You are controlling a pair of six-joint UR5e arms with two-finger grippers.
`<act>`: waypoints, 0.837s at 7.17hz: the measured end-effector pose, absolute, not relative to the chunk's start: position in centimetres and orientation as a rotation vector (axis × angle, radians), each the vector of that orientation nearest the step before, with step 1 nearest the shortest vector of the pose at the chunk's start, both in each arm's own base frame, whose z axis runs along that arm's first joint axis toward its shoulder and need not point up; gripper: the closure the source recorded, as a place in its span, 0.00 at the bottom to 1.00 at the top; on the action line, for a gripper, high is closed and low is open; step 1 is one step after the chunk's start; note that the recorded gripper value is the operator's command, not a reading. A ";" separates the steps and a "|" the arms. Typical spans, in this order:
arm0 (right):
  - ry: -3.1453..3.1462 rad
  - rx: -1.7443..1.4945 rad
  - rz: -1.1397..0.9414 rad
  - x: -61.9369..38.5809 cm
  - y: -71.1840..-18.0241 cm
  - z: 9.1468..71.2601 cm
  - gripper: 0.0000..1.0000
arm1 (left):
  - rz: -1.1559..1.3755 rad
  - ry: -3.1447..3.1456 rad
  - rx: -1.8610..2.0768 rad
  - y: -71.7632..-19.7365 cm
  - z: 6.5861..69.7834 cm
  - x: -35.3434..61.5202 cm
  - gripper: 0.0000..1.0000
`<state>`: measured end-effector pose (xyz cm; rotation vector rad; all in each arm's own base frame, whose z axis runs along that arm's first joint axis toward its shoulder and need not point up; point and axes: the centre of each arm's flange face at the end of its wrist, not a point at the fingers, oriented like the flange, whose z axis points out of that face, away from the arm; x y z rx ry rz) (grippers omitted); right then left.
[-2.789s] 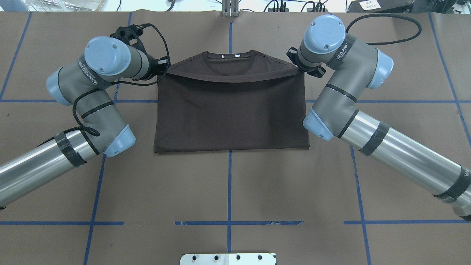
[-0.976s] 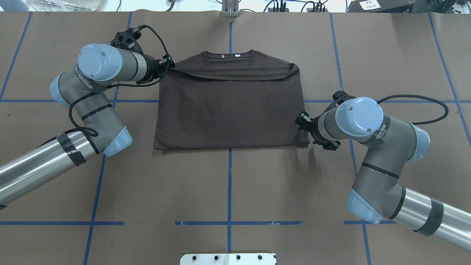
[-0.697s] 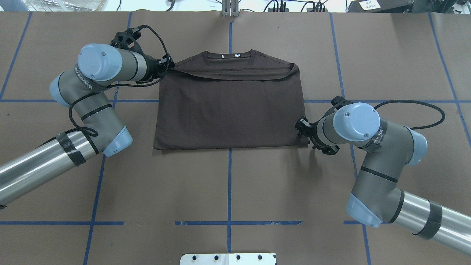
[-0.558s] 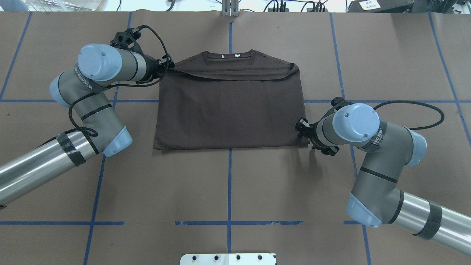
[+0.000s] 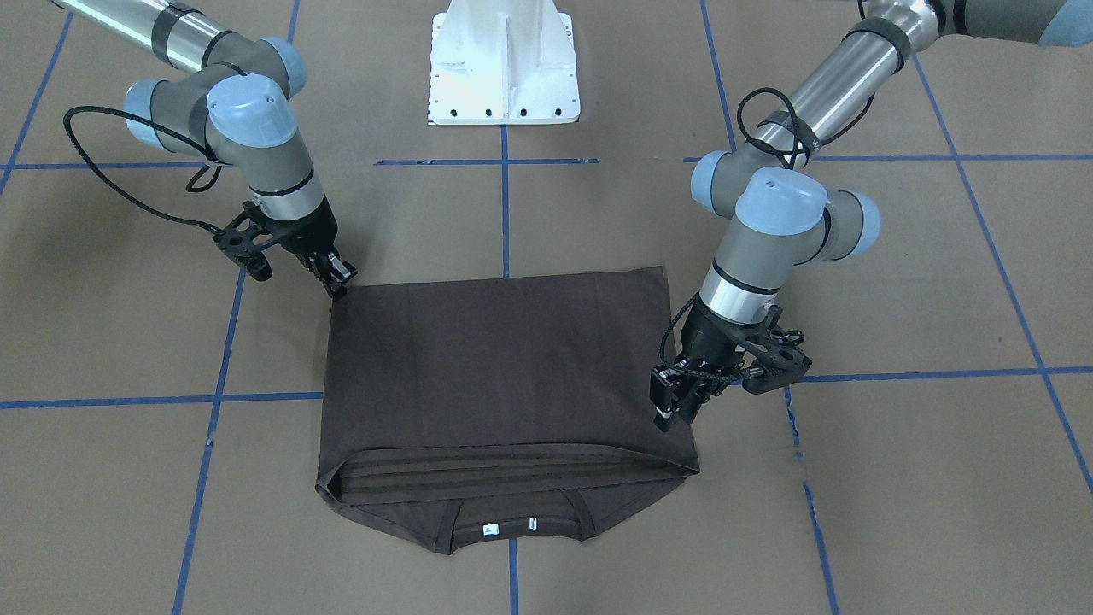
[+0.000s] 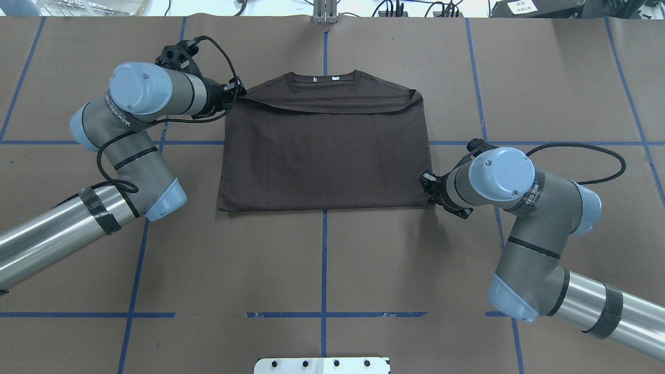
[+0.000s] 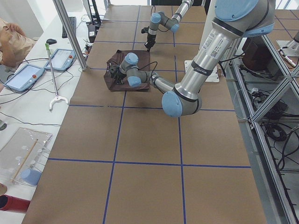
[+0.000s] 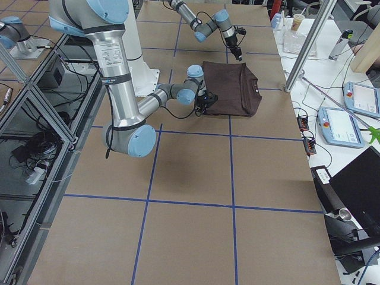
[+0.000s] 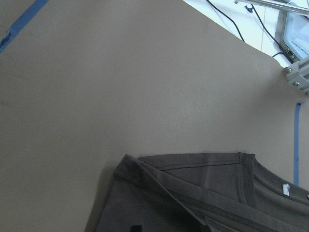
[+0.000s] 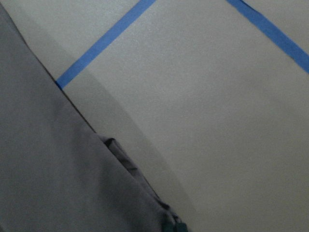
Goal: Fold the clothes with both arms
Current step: 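Drag the folded shirt toward the robot with the right gripper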
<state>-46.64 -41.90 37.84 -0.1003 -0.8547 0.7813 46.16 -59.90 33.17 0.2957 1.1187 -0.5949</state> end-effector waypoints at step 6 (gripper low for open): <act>-0.908 -0.372 0.454 -39.4 -21.5 34.3 1.00 | -0.515 1.216 0.255 -57.1 29.4 45.6 0.20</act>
